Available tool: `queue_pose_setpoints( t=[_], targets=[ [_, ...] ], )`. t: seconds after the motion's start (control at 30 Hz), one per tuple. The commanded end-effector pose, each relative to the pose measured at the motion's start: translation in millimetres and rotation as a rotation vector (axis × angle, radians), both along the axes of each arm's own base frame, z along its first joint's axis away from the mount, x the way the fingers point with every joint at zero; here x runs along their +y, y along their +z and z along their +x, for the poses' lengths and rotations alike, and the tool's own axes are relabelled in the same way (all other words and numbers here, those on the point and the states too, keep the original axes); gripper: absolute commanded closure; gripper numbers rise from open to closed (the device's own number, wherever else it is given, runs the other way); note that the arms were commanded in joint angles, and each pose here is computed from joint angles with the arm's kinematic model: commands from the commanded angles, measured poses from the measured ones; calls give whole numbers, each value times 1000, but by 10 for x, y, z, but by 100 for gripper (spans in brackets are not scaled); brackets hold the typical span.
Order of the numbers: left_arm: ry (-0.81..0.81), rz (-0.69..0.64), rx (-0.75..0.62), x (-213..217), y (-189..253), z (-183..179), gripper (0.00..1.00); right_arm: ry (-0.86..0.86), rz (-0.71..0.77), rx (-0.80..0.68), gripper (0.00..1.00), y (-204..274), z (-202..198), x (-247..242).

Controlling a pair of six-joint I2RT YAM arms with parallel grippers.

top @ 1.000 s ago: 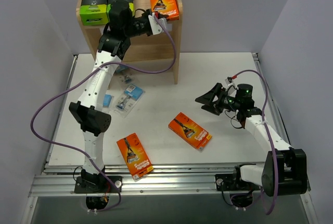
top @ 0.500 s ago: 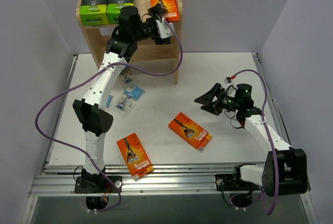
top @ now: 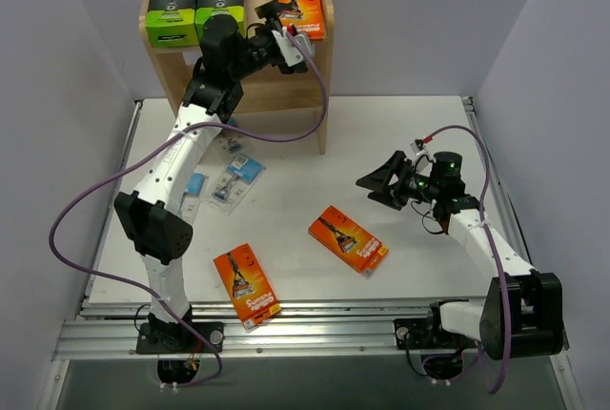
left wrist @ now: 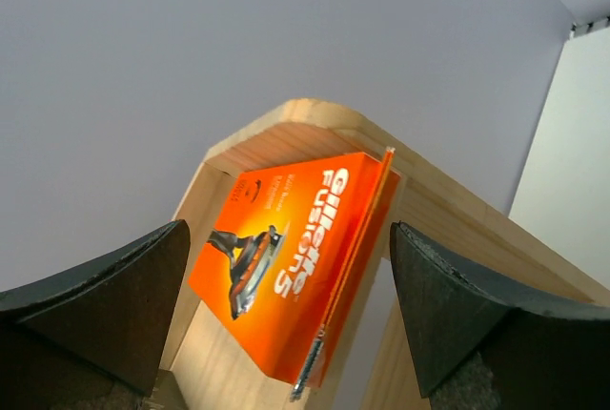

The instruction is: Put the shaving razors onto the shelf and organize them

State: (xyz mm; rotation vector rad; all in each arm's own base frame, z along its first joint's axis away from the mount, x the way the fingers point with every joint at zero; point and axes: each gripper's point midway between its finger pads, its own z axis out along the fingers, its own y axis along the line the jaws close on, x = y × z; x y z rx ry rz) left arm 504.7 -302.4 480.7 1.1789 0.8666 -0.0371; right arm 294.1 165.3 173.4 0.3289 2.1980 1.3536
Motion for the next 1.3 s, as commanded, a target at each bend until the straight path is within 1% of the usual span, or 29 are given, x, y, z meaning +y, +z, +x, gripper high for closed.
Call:
queue_pose_setpoints(
  t=[0.0, 0.13, 0.23, 0.27, 0.3, 0.33, 0.4, 0.43, 0.5, 0.53, 0.57, 0.63, 0.67, 0.73, 0.77, 0.8, 0.87, 0.9, 0.97, 1.0, 1.13, 1.17, 1.27],
  targets=[
    [2, -123, -125, 69, 578, -230, 6, 30, 1, -93, 30, 258, 32, 40],
    [-25, -135, -91, 53, 594, -340, 6, 34, 4, -102, 30, 301, 24, 40],
    [-14, -145, -75, 100, 623, -394, 6, 36, 4, -107, 30, 324, 12, 41],
    [-8, -137, -43, 122, 576, -421, 6, 35, 3, -110, 30, 328, 11, 39],
    [-3, -141, -38, 140, 576, -435, 6, 36, 4, -110, 30, 328, 5, 40],
    [3, -138, -12, 139, 470, -416, 6, 36, 4, -116, 30, 350, 4, 40],
    [17, -197, -30, 213, 621, -515, 6, 36, 4, -118, 30, 351, 2, 40],
    [24, -218, 21, 210, 491, -497, 6, 34, 2, -120, 30, 356, 8, 34],
    [46, -291, 34, 302, 609, -589, 6, 34, -2, -119, 30, 359, 8, 31],
    [43, -314, 76, 290, 564, -614, 6, 35, -4, -123, 30, 367, 11, 31],
    [83, -339, 100, 358, 572, -614, 6, 37, -3, -124, 30, 378, 12, 32],
    [113, -388, 153, 386, 562, -630, 6, 33, -5, -129, 30, 388, 17, 25],
    [115, -416, 202, 409, 540, -662, 4, 33, -5, -130, 30, 393, 15, 24],
    [127, -464, 250, 447, 506, -678, 0, 32, -6, -132, 30, 396, 9, 26],
    [127, -481, 256, 469, 525, -710, 6, 29, -8, -132, 30, 392, 6, 19],
    [132, -485, 275, 472, 480, -709, 9, 30, -9, -133, 30, 390, 2, 18],
    [142, -504, 317, 478, 423, -699, 20, 20, -12, -139, 30, 403, 5, 2],
    [152, -508, 330, 483, 389, -681, 29, 22, -13, -140, 30, 403, -4, 5],
    [178, -527, 354, 514, 343, -640, 36, 18, -15, -147, 30, 420, -6, -3],
    [187, -533, 365, 522, 327, -628, 43, 15, -16, -146, 30, 417, -3, -9],
    [186, -559, 396, 511, 329, -595, 49, 8, -19, -149, 30, 421, 11, -25],
    [208, -540, 438, 499, 191, -553, 49, 6, -20, -150, 30, 430, 18, -31],
    [221, -537, 454, 500, 142, -512, 52, 2, -22, -152, 31, 441, 31, -42]
  ],
)
